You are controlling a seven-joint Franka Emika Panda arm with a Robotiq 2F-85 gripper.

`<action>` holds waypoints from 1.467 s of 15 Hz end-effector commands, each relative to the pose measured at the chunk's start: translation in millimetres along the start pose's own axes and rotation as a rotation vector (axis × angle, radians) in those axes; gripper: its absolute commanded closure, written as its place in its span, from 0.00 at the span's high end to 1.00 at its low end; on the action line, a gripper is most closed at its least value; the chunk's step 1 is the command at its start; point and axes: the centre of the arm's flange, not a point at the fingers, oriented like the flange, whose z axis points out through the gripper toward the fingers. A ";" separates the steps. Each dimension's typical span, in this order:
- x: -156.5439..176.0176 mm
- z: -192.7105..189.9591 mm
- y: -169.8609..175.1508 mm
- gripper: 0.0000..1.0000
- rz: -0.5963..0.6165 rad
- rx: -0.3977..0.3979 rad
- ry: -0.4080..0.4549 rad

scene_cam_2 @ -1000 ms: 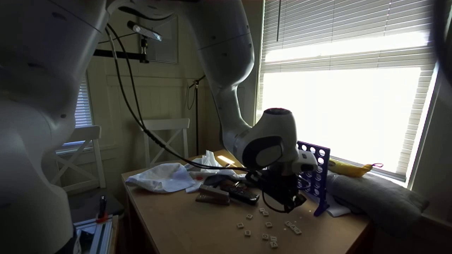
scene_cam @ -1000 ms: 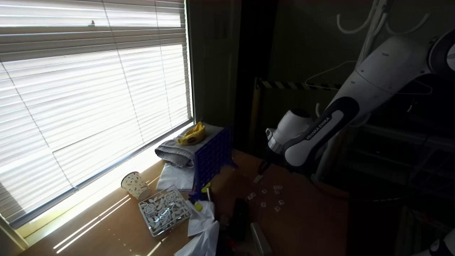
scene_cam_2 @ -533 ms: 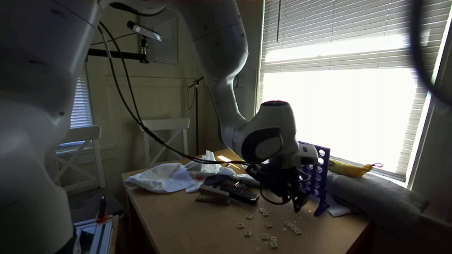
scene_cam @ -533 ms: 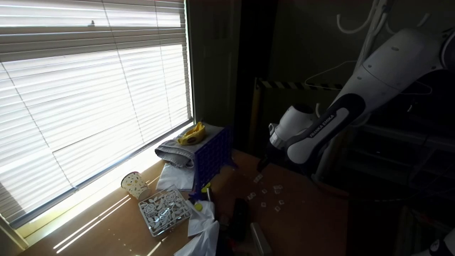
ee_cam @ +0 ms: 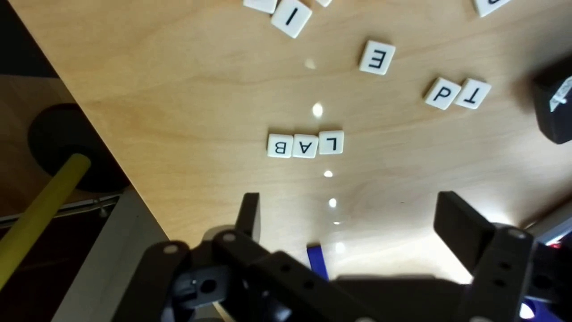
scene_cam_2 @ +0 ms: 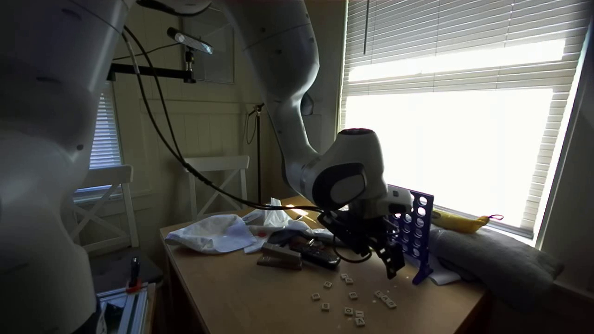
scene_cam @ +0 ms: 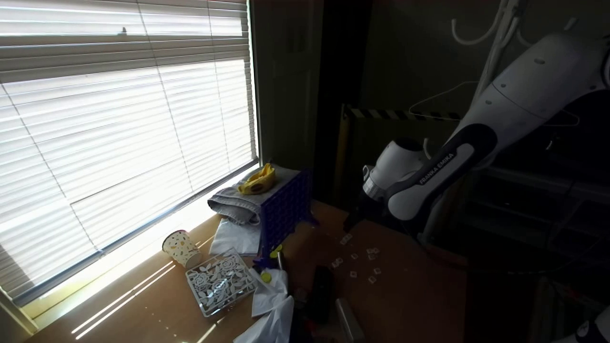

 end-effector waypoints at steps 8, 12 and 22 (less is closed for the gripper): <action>-17.7 -35.8 -6.5 1.00 0.106 -0.051 -0.059; -21.1 -50.5 0.5 1.00 0.117 -0.077 -0.092; -12.3 -66.1 6.5 1.00 0.108 -0.059 -0.108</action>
